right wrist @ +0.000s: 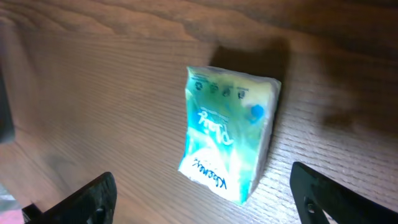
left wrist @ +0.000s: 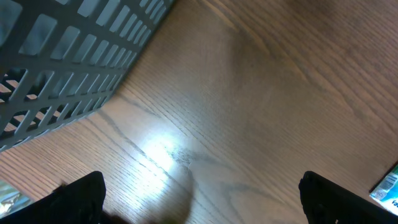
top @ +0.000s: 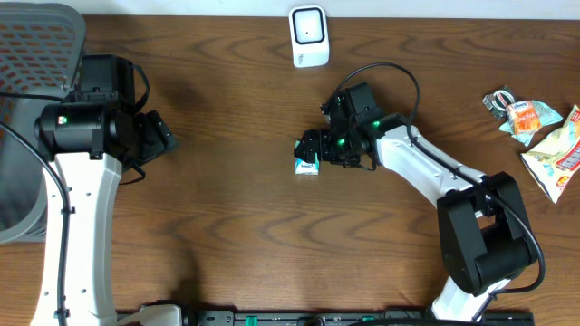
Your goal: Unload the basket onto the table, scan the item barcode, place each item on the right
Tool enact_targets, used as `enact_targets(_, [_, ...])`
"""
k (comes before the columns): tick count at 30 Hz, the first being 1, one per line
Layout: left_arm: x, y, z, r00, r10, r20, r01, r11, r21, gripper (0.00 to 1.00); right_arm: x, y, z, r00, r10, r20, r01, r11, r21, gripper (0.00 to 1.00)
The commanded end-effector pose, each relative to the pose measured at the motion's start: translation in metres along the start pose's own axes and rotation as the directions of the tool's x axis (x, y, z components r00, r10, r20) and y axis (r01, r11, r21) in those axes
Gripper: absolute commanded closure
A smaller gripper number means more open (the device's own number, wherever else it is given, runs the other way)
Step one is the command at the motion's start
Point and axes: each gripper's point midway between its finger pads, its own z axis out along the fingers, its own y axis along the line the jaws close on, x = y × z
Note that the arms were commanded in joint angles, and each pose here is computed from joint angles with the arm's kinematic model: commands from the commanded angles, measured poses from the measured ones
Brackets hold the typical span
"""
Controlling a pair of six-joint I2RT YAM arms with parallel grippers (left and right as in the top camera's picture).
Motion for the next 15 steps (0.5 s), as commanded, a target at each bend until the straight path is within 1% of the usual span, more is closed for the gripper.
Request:
enact_targets(1, [-0.002, 0.002, 0.000, 1.000, -0.012, 0.002, 0.012, 1.000, -0.012, 0.02, -0.011, 0.009, -0.004, 0.999, -0.028, 0.029, 0.028, 0.999, -0.023, 0.13])
enact_targets(4, [-0.002, 0.002, 0.000, 1.000, -0.012, 0.002, 0.012, 1.000, -0.012, 0.02, -0.015, 0.011, -0.002, 0.998, -0.042, 0.053, 0.043, 0.999, -0.010, 0.08])
enact_targets(5, [-0.002, 0.002, 0.000, 1.000, -0.012, 0.002, 0.012, 1.000, -0.012, 0.02, -0.016, 0.011, -0.001, 0.997, -0.051, 0.063, 0.051, 0.999, 0.004, 0.08])
enact_targets(6, [-0.002, 0.002, 0.000, 1.000, -0.012, 0.002, 0.012, 1.000, -0.012, 0.02, -0.017, 0.009, 0.000, 0.996, -0.053, 0.070, 0.051, 0.998, 0.031, 0.12])
enact_targets(9, [-0.002, 0.002, 0.000, 1.000, -0.012, 0.002, 0.012, 1.000, -0.012, 0.02, -0.014, -0.004, 0.004, 0.997, 0.004, 0.082, -0.014, 0.993, 0.119, 0.20])
enact_targets(10, [-0.002, 0.002, 0.000, 1.000, -0.012, 0.002, 0.012, 1.000, -0.012, 0.02, -0.014, -0.006, 0.005, 0.996, 0.028, 0.084, -0.038, 0.991, 0.127, 0.25])
enact_targets(11, [-0.002, 0.002, 0.000, 1.000, -0.012, 0.002, 0.012, 1.000, -0.012, 0.02, -0.014, -0.006, 0.005, 0.996, 0.038, 0.086, -0.049, 0.991, 0.125, 0.28])
enact_targets(15, [-0.002, 0.002, 0.000, 1.000, -0.012, 0.002, 0.012, 1.000, -0.012, 0.02, -0.012, -0.009, 0.009, 0.995, 0.052, 0.080, -0.062, 0.990, 0.130, 0.32])
